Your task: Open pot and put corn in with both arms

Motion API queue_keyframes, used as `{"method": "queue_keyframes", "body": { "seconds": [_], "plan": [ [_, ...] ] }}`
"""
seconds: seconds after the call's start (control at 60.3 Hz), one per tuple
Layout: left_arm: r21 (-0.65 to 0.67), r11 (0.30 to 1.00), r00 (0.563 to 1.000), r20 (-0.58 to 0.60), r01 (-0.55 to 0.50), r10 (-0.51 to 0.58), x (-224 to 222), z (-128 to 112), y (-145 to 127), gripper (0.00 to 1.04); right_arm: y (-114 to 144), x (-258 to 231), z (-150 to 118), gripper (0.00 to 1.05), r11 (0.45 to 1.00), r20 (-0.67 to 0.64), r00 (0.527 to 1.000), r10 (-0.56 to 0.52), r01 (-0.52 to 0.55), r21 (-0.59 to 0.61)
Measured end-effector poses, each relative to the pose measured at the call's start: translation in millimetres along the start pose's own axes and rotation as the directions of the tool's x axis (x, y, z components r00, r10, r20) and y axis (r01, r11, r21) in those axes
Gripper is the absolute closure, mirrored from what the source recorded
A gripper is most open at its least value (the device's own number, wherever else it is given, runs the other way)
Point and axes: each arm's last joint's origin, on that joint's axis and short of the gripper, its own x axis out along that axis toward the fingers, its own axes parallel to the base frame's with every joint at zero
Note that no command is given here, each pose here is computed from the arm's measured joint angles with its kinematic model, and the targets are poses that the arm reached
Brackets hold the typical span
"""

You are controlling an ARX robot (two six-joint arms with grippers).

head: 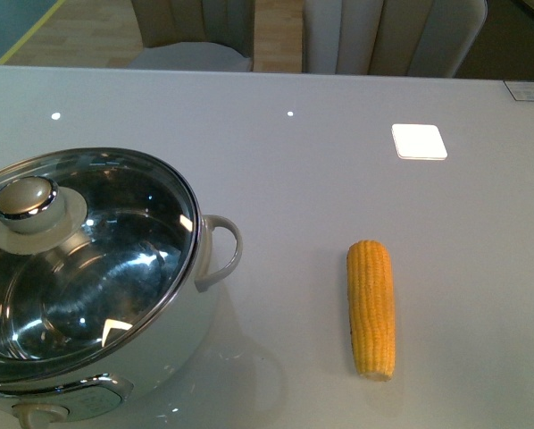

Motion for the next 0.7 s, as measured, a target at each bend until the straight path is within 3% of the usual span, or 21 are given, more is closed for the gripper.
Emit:
{"method": "queue_keyframes", "body": {
  "seconds": [0.697],
  "plan": [
    [0.004, 1.0, 1.0, -0.015, 0.01, -0.01, 0.2, -0.4, 0.0, 0.07, 0.0, 0.0, 0.0, 0.09, 1.0, 0.0, 1.0, 0.0, 0.0, 0.0]
  ]
}}
